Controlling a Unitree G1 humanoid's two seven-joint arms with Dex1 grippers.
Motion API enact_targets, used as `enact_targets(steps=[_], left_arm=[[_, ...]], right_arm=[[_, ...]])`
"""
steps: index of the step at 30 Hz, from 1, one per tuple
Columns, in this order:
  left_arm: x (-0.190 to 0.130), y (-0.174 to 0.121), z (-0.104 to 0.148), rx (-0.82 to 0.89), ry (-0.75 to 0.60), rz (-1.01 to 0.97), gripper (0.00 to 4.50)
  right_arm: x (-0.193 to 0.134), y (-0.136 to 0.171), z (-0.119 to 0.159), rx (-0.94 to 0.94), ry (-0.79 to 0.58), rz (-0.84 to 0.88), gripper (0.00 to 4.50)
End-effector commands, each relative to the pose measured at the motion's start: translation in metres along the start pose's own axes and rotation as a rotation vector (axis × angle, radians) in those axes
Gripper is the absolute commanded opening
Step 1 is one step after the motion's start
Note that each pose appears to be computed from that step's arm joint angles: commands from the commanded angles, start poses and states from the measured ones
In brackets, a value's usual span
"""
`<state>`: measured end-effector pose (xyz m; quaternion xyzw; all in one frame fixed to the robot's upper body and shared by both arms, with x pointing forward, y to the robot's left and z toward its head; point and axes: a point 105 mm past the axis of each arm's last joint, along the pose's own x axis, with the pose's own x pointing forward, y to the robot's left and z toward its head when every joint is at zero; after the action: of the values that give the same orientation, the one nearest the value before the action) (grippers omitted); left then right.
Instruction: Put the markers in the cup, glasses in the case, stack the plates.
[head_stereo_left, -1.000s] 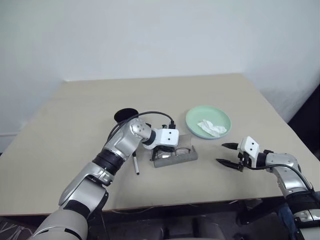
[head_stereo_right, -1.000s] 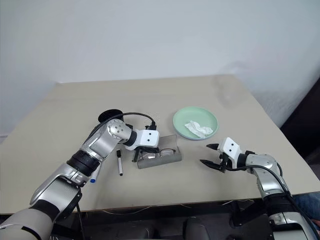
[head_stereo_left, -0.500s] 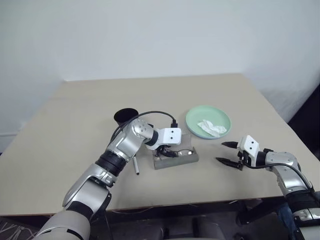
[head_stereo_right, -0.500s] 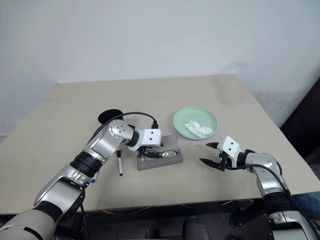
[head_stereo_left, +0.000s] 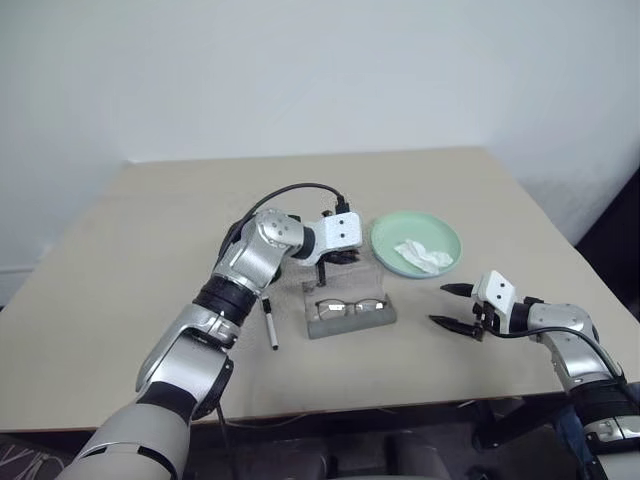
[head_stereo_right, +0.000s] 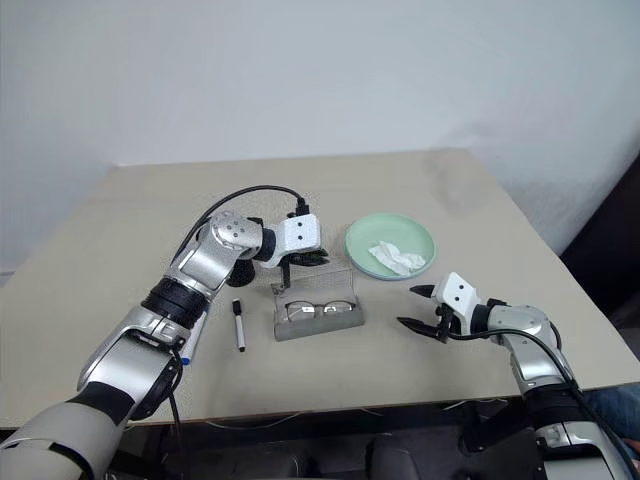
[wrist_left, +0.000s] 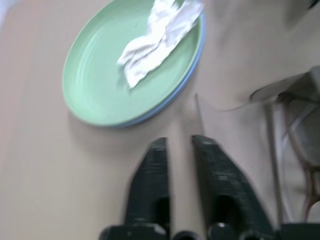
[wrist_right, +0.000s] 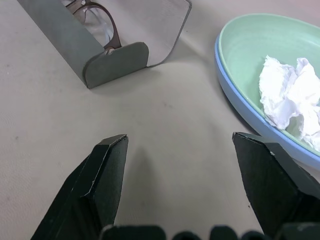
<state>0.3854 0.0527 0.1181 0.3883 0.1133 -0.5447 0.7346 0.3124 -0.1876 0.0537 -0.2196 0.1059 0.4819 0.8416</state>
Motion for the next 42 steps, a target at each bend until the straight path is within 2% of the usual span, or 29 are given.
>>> enact_targets(steps=[1, 6, 13, 27, 32, 38, 42], left_arm=[[-0.005, 0.017, 0.004, 0.000, -0.010, 0.074, 0.05], [-0.001, 0.020, -0.012, -0.053, 0.033, 0.076, 0.05], [0.005, -0.009, -0.026, 0.007, 0.079, -0.089, 0.05], [-0.009, -0.053, -0.006, 0.038, -0.019, -0.272, 0.05], [-0.011, -0.067, -0.010, 0.033, -0.005, -0.302, 0.05], [-0.013, -0.063, -0.014, 0.001, 0.000, -0.246, 0.05], [-0.021, -0.037, -0.009, -0.125, -0.065, -0.056, 0.05]], right_arm=[[0.001, -0.003, 0.027, -0.064, -0.067, 0.009, 3.62], [0.002, -0.003, 0.041, -0.075, -0.108, 0.014, 3.62], [0.002, -0.004, 0.050, -0.089, -0.132, 0.007, 3.62], [0.002, -0.006, 0.050, -0.082, -0.137, 0.001, 3.62], [0.004, -0.005, 0.050, -0.082, -0.137, 0.005, 3.62], [0.006, -0.005, 0.051, -0.087, -0.141, 0.017, 3.62], [0.008, -0.002, 0.053, -0.093, -0.148, 0.032, 3.62]])
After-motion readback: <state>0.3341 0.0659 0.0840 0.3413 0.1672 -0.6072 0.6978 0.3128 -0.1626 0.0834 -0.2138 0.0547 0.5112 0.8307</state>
